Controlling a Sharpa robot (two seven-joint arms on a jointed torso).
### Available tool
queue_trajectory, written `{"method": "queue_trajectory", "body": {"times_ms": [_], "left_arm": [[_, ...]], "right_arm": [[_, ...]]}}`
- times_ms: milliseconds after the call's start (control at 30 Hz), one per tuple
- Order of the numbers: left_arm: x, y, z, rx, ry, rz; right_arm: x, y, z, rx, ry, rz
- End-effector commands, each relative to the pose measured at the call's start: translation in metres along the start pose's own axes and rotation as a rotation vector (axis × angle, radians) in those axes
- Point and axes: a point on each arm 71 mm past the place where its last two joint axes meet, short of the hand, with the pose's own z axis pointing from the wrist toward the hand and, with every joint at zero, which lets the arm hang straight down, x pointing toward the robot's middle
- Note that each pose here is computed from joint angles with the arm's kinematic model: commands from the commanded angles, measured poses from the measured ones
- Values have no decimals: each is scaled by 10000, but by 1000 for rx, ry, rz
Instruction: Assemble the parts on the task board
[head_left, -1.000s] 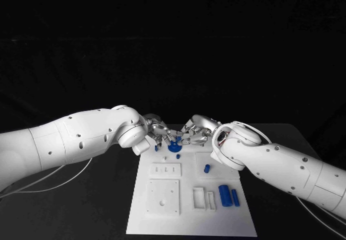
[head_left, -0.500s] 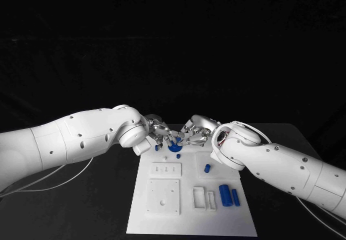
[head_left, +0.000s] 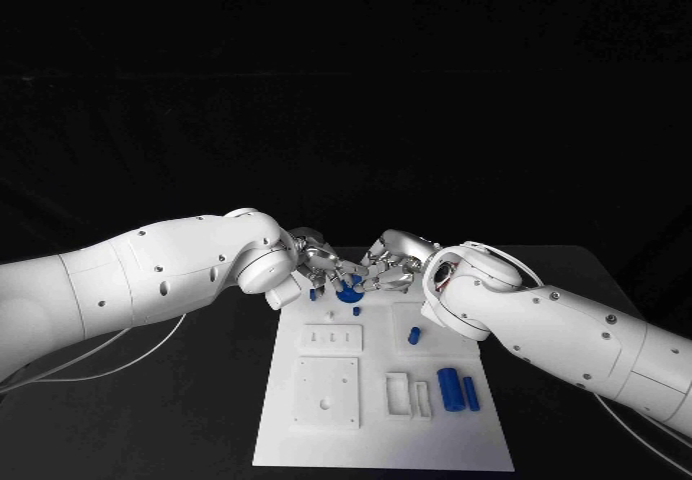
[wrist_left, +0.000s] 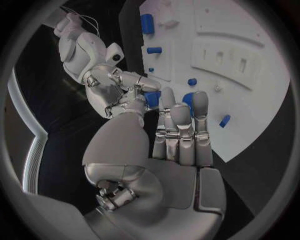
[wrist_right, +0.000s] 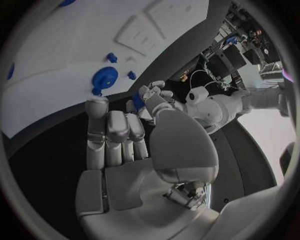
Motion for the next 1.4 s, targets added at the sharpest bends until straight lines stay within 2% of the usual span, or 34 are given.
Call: {"method": "queue_trajectory", "body": {"times_ms": [33, 1400], "left_arm": [[13, -17, 4, -4, 11, 12], [83, -15, -3, -8, 92, 44]], "right_arm": [[7, 59, -2, -23, 12, -8], [8, 78, -7, -21, 8, -13]]}}
